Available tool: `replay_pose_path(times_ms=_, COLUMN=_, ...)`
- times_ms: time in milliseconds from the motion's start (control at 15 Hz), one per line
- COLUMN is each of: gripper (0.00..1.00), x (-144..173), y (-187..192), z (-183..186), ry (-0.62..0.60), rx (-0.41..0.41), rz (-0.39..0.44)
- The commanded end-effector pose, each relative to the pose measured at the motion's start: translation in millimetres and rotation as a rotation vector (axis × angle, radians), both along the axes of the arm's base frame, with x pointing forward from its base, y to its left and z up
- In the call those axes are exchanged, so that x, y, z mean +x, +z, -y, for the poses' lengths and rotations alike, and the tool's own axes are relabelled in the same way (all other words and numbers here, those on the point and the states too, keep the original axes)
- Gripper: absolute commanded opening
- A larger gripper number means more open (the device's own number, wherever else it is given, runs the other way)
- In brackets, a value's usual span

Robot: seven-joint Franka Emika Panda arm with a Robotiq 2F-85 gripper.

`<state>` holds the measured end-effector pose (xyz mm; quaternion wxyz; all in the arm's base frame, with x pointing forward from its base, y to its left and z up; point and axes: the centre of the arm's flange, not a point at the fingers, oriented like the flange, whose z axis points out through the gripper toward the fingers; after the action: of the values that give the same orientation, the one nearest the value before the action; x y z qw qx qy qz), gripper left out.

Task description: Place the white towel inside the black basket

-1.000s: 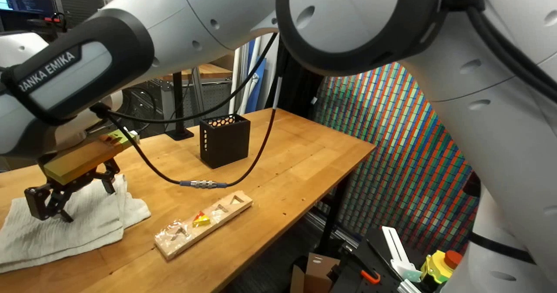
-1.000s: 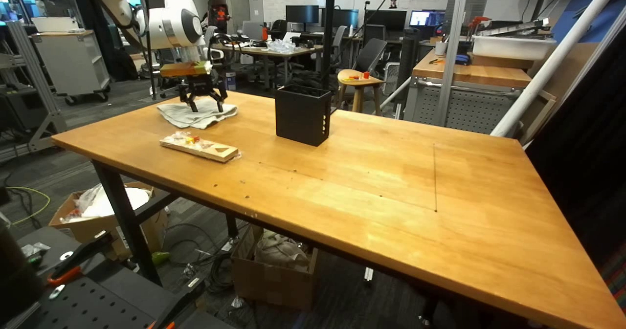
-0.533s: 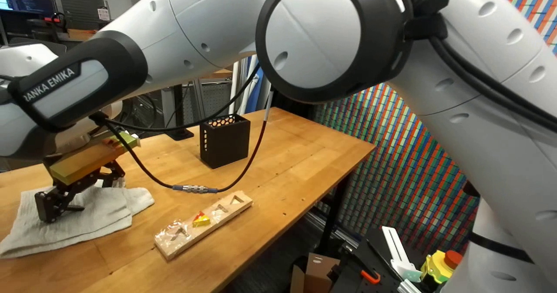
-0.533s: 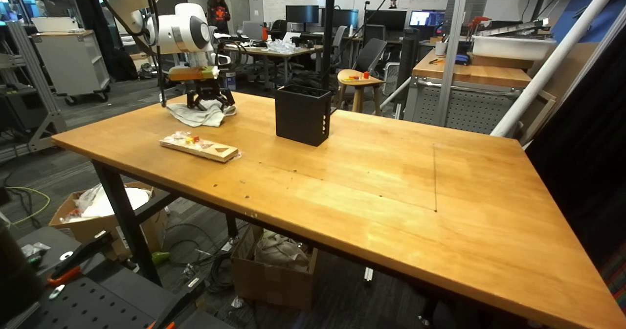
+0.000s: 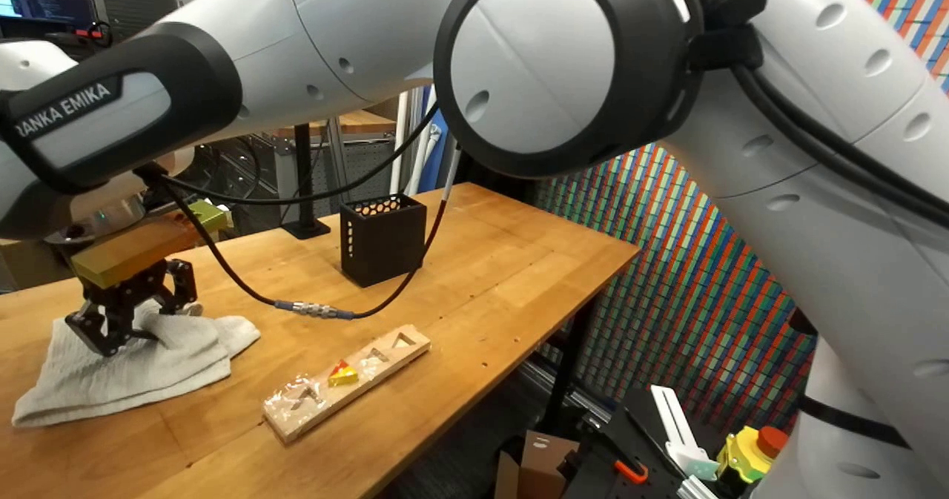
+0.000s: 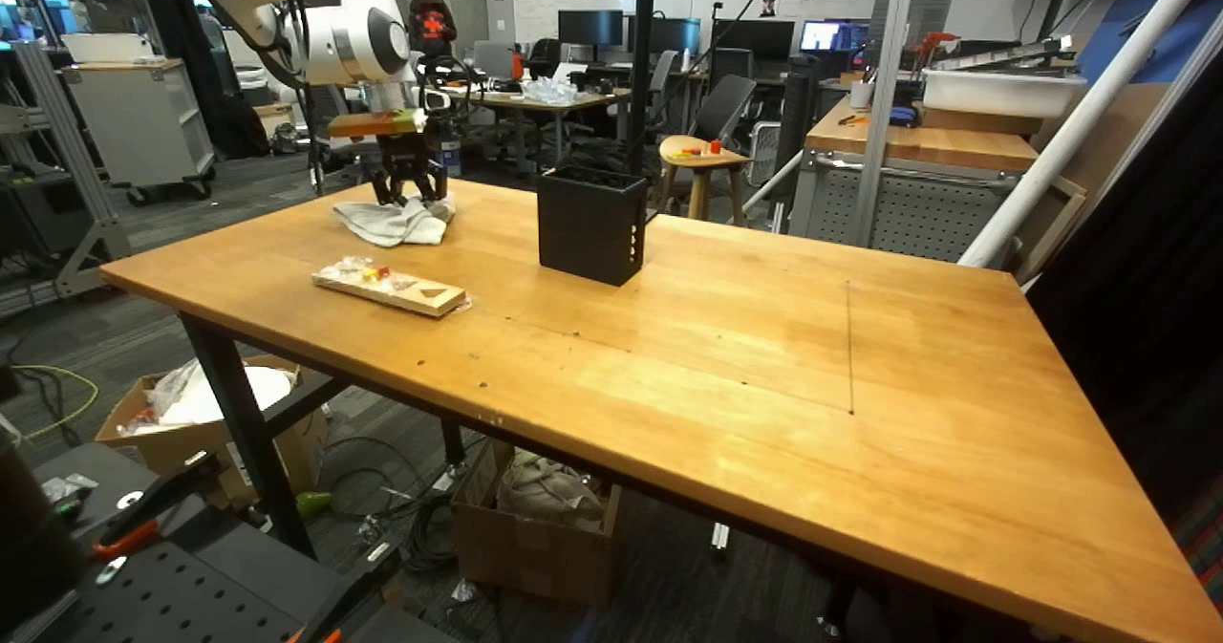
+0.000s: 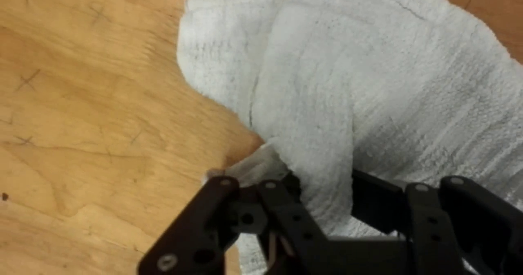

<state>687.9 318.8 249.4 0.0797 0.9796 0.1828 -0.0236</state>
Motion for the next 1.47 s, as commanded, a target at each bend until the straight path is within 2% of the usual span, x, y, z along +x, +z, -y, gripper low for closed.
replay_pose_path(times_ms=0, gripper=0.03, x=3, y=31, z=4, ry=0.010, rx=-0.020, rz=-0.002)
replay_pose_path(times_ms=333, gripper=0.00, x=-3, y=72, z=32, ry=-0.017, rx=-0.020, rz=0.026)
replay_pose_path(times_ms=600, gripper=0.01, x=-2, y=114, z=77, ry=-0.056, rx=-0.026, rz=0.061)
replay_pose_path(times_ms=1133, gripper=0.00, x=-14, y=205, z=226, ry=-0.079, rx=-0.059, rz=0.100)
replay_pose_path(times_ms=1400, gripper=0.01, x=-22, y=229, z=299, ry=-0.064, rx=-0.074, rz=0.092)
